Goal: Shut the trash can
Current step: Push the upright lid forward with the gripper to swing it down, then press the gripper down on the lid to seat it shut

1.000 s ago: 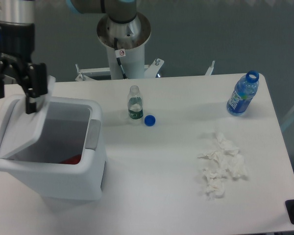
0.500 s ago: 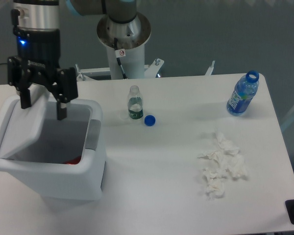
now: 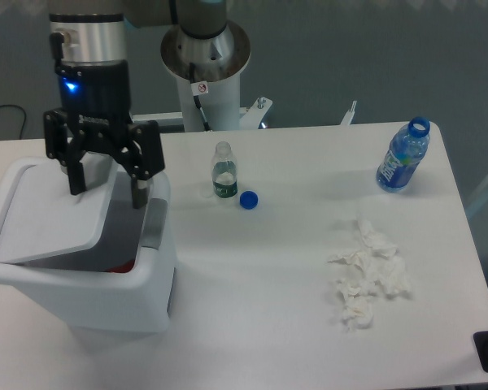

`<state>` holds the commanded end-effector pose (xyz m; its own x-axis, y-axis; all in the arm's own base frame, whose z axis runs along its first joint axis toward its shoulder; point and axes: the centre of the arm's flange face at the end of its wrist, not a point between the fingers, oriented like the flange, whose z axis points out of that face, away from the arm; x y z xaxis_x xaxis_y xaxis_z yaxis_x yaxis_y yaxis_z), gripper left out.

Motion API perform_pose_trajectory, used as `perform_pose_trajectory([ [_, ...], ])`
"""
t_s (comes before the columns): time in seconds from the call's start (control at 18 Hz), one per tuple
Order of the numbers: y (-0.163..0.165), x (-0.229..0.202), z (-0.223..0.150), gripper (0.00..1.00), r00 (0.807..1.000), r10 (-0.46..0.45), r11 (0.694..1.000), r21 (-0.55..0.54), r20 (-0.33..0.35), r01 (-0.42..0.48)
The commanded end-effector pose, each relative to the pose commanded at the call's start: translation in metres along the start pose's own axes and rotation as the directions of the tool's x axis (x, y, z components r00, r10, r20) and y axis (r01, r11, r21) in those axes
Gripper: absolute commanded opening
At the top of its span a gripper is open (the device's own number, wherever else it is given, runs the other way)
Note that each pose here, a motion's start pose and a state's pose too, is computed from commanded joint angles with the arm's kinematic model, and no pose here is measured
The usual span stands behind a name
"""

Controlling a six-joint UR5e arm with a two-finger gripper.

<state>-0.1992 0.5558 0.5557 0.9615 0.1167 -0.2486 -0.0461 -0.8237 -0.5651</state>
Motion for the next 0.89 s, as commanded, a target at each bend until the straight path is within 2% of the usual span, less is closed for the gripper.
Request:
perform_pose_trajectory([
  [0.89, 0.011, -0.015, 0.03, 1.0, 1.0, -0.026, 0.999, -0.047, -0.006, 0.026],
])
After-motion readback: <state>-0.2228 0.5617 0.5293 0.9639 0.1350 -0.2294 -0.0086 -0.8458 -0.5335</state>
